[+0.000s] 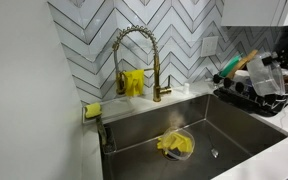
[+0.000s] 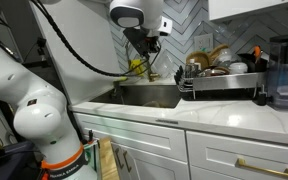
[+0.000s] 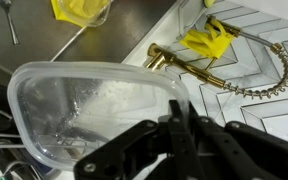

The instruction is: Put the bowl on the edge of the dish rack

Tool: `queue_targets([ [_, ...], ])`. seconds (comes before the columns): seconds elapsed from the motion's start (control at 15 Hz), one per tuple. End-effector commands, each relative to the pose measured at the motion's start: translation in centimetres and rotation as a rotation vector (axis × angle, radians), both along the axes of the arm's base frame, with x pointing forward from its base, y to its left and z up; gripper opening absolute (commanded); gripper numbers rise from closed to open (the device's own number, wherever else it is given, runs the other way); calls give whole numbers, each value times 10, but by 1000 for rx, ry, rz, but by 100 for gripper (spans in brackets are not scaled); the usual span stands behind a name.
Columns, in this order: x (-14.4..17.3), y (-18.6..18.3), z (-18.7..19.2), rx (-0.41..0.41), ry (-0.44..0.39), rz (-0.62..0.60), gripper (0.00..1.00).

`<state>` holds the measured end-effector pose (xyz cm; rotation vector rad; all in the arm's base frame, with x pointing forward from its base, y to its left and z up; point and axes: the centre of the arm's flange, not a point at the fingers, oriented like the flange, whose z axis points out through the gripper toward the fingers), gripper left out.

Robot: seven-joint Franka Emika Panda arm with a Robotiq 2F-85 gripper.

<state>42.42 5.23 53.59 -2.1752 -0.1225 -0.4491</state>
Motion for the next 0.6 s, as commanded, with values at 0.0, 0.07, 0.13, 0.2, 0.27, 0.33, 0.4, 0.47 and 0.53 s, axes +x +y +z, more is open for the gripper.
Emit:
queue_targets([
  [0.0,9,11,-7,125,-78,16,2],
  [0.07,12,15,-9,174,-105,20,2],
  [0.13,14,20,-10,224,-125,23,2],
  [0.2,17,24,-14,252,-142,20,2],
  [0.27,20,27,-18,285,-161,21,2],
  [0.33,24,32,-24,305,-179,17,2],
  [0.4,27,36,-29,330,-192,18,2],
  [0.47,31,41,-34,351,-213,20,2],
  [0.53,35,48,-39,384,-234,23,2],
])
